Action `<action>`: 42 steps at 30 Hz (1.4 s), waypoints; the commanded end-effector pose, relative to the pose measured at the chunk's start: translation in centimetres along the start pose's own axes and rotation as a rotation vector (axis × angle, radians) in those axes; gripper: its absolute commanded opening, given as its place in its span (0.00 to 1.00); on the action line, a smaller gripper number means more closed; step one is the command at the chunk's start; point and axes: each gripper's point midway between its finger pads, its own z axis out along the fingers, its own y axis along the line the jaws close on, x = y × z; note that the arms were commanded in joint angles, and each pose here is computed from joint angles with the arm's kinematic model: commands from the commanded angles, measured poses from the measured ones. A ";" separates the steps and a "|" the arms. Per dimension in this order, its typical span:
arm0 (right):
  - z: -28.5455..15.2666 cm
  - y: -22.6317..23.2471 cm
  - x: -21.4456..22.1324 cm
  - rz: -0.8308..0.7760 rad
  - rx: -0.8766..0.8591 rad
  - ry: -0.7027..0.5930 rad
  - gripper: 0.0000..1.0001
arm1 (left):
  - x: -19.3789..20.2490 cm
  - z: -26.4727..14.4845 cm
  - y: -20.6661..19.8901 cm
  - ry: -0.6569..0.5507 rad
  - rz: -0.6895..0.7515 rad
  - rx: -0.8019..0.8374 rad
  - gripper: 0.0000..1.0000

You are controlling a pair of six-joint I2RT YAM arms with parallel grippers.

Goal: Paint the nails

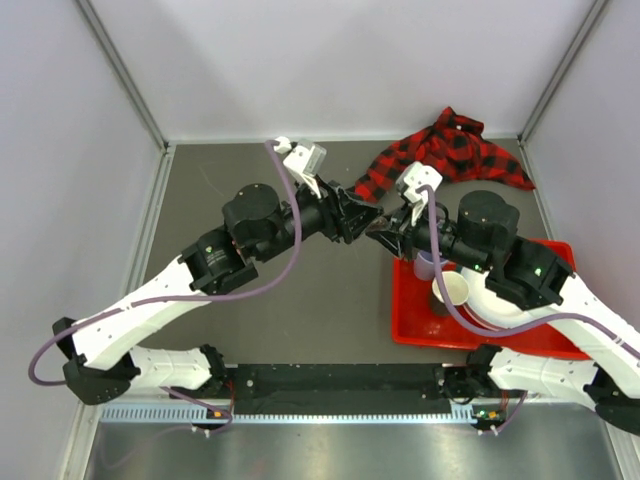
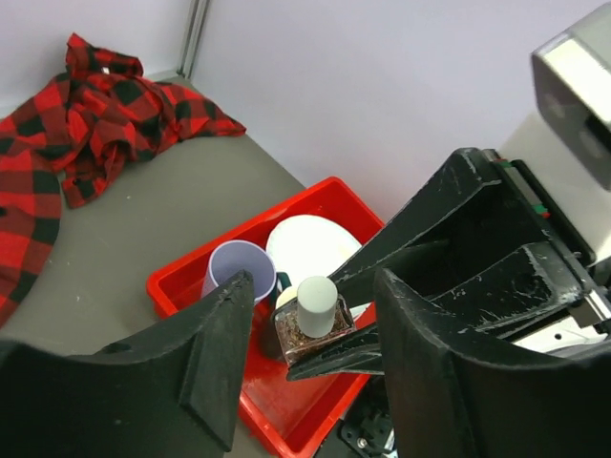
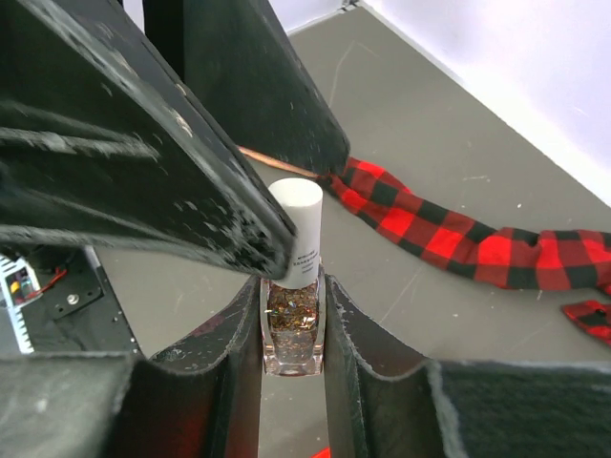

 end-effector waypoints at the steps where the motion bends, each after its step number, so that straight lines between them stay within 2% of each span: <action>1: -1.1 -0.7 -3.9 -0.023 0.039 -0.115 0.00 | -2.0 0.4 -1.4 -0.050 -0.027 0.039 0.55; 8: -1.9 -0.6 -4.5 -0.004 0.039 -0.150 0.00 | -0.5 1.2 -4.2 0.006 -0.071 0.203 0.31; 12: -2.7 0.0 -4.9 0.012 0.009 -0.168 0.00 | -0.1 0.7 -5.4 0.025 -0.072 0.279 0.04; 13: -2.9 0.2 -5.0 0.016 -0.002 -0.175 0.00 | -0.3 0.5 -5.7 0.017 -0.070 0.297 0.00; 15: -3.5 1.4 -5.2 0.010 -0.069 -0.192 0.00 | -0.8 -0.6 -7.0 -0.014 -0.040 0.382 0.00; 16: -3.7 2.1 -5.2 0.006 -0.108 -0.199 0.00 | 0.2 -1.4 -8.2 0.021 -0.020 0.476 0.00; 17: -4.2 3.0 -5.2 -0.001 -0.155 -0.210 0.00 | -0.6 -2.3 -9.6 -0.014 0.009 0.569 0.00; 18: -5.0 5.2 -5.7 0.017 -0.282 -0.235 0.00 | -0.4 -3.2 -10.7 -0.011 0.034 0.649 0.00; 19: -5.5 6.5 -5.8 0.010 -0.354 -0.248 0.00 | 1.1 -5.1 -12.3 0.044 0.067 0.803 0.00; 20: -6.1 7.7 -5.7 0.009 -0.424 -0.261 0.00 | 0.6 -6.2 -13.5 0.016 0.099 0.899 0.00; 22: -7.8 10.6 -6.2 0.012 -0.617 -0.296 0.00 | 1.9 -8.5 -14.9 0.086 0.125 1.077 0.00; 24: -8.9 12.7 -5.6 0.024 -0.766 -0.276 0.00 | 2.3 -10.0 -15.7 0.112 0.144 1.182 0.00; 26: -9.2 13.6 -5.4 0.022 -0.840 -0.272 0.00 | 2.7 -10.7 -15.8 0.143 0.167 1.234 0.00; 28: -9.1 13.9 -5.2 0.041 -0.863 -0.254 0.00 | 2.8 -9.2 -15.1 0.173 0.183 1.133 0.00; 29: -8.8 13.5 -5.2 0.051 -0.827 -0.253 0.00 | 2.1 -7.3 -14.2 0.114 0.236 1.022 0.00; 30: -8.5 13.2 -5.2 0.043 -0.804 -0.256 0.00 | 3.1 -6.4 -13.0 0.181 0.210 0.924 0.04; 31: -8.3 12.9 -4.9 0.051 -0.778 -0.235 0.00 | 1.8 -6.0 -12.8 0.147 0.229 0.871 0.12; 32: -7.6 11.8 -5.0 0.045 -0.701 -0.241 0.00 | 1.0 -4.8 -11.4 0.113 0.233 0.739 0.22; 33: -7.4 11.3 -5.0 0.043 -0.661 -0.236 0.00 | 1.0 -4.6 -10.6 0.127 0.225 0.675 0.39; 37: -5.8 8.1 -4.2 0.032 -0.450 -0.189 0.00 | -1.7 -4.4 -7.8 0.021 0.188 0.444 0.70; 40: -4.7 5.5 -3.6 0.020 -0.296 -0.148 0.00 | -3.7 -4.9 -5.9 -0.062 0.119 0.299 0.85; 42: -3.9 3.6 -3.2 0.021 -0.188 -0.127 0.00 | -4.4 -5.0 -4.9 -0.087 0.055 0.225 0.84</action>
